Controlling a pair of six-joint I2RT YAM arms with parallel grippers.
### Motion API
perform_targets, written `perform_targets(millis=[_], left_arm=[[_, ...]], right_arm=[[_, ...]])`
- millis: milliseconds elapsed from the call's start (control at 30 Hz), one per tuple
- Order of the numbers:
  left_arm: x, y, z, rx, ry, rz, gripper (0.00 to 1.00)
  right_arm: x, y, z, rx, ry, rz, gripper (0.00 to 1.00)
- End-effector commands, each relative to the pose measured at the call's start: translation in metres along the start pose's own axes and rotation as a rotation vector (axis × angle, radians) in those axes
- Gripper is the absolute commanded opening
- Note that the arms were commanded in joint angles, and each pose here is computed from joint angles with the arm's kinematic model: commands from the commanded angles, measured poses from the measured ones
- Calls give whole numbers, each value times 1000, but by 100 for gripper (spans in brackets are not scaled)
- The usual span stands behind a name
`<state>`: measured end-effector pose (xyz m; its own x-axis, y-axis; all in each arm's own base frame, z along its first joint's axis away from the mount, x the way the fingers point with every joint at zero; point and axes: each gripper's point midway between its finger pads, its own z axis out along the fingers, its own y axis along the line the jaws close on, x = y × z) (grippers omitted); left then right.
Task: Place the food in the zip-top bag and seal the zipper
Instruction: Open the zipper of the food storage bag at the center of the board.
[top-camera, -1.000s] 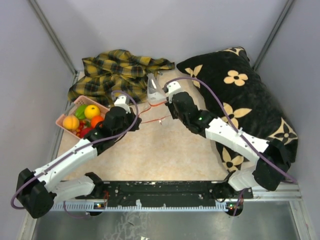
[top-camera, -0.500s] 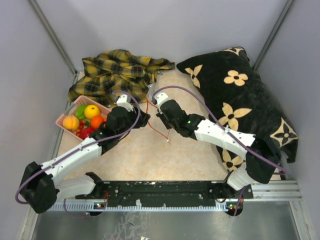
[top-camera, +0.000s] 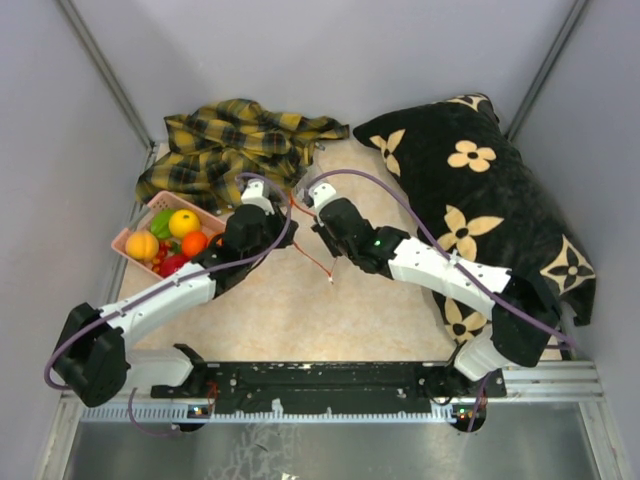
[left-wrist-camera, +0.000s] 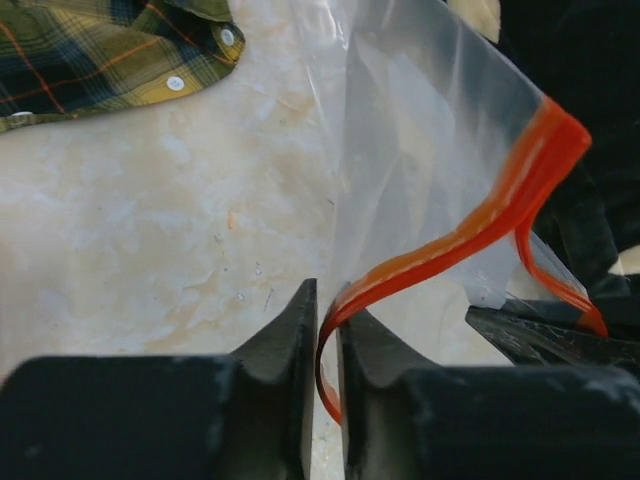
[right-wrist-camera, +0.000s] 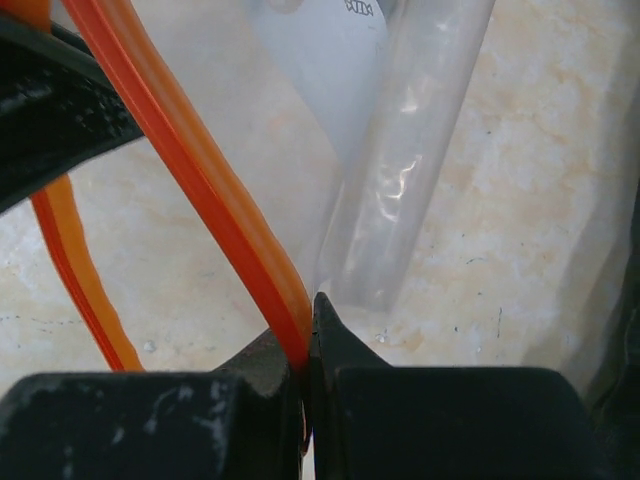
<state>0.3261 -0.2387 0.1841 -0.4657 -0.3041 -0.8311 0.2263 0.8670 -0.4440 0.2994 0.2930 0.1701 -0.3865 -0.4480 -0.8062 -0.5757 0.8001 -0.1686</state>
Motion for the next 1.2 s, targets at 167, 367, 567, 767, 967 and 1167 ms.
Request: perform_targets(millis=[167,367,567,767,967,1167], left_arm=[[-8,36,-13,-155,-9,43,3],[4,62,-21,-243,26,58,2],[13,62,-19,-229,67,47,2],[10,23,-17,-52,108,-3,14],[-1,3,-24,33,85,-40,31],[-16,-1,-33,52,42,-46,49]], right_arm=[[-21,-32,-17,128,-28,18,0],[-13,-60,-26,174,-13,50,0],[-19,-61,-32,126,-45,89,0],[-18,-46,-23,52,-17,81,0],[-20,-45,-20,48,-17,77,0],[-19,-47,-19,65,-10,69,0]])
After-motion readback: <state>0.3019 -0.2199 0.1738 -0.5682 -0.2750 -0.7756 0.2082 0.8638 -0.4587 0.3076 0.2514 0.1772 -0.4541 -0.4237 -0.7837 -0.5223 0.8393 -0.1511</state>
